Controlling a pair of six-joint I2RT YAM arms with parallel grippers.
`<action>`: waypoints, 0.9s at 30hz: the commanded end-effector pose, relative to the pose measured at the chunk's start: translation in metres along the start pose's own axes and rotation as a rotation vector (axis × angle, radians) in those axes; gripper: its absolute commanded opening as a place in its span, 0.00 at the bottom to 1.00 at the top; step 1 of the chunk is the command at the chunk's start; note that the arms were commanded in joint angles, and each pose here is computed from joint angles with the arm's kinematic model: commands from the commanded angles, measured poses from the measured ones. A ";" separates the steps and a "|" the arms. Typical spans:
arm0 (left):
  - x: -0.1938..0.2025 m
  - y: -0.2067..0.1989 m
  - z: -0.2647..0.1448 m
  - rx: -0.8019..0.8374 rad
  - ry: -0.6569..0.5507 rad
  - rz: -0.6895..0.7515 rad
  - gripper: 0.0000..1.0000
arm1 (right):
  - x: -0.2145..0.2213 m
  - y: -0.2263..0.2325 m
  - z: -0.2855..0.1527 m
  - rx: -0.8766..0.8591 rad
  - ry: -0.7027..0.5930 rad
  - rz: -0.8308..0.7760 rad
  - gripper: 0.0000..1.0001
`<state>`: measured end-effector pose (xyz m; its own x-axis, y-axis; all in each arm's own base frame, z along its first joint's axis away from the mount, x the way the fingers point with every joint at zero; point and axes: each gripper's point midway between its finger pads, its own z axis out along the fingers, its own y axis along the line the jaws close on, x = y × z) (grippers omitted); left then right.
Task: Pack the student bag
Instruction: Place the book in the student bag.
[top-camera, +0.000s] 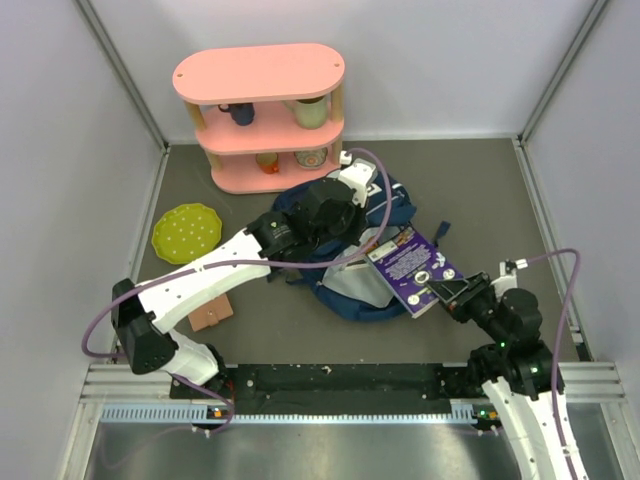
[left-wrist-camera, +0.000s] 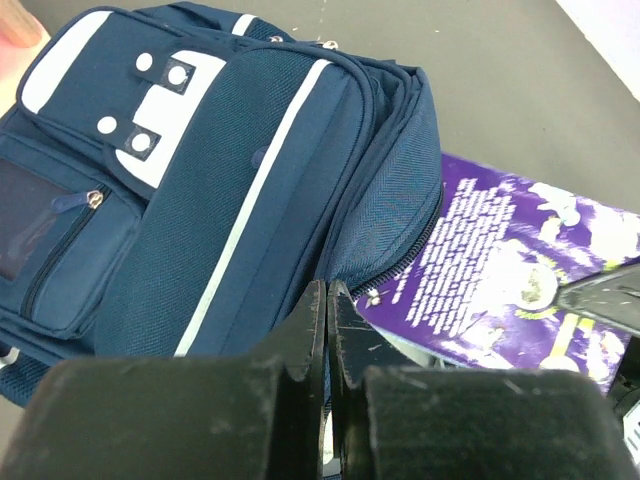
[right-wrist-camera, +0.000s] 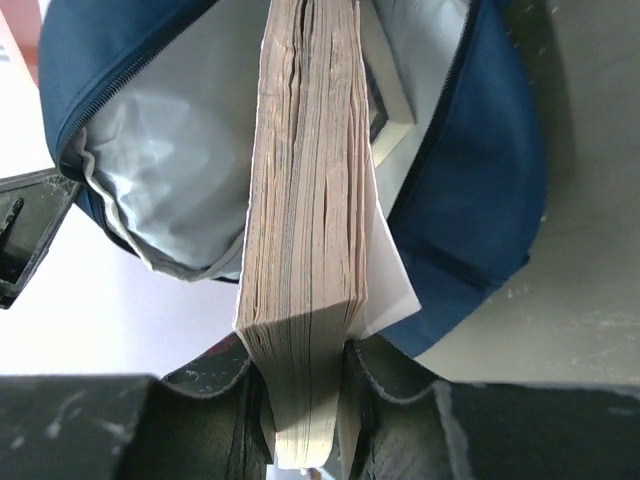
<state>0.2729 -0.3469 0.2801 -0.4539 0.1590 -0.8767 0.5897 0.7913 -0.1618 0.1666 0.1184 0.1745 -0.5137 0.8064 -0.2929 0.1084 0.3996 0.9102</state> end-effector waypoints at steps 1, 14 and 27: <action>-0.084 -0.015 -0.031 0.090 -0.303 -0.097 0.00 | 0.007 0.057 0.004 -0.274 0.087 0.030 0.00; -0.095 -0.040 -0.046 0.205 -0.348 -0.095 0.00 | -0.011 0.058 0.061 -0.288 0.062 0.111 0.00; -0.097 -0.045 -0.048 0.223 -0.358 -0.111 0.00 | 0.023 0.083 0.164 -0.138 -0.074 0.110 0.00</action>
<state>0.2569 -0.3670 0.2933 -0.4391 0.1049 -0.8923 0.6589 0.7127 -0.2405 0.2594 0.2265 0.1371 -0.6351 0.7518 -0.1771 0.1522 0.3466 0.9256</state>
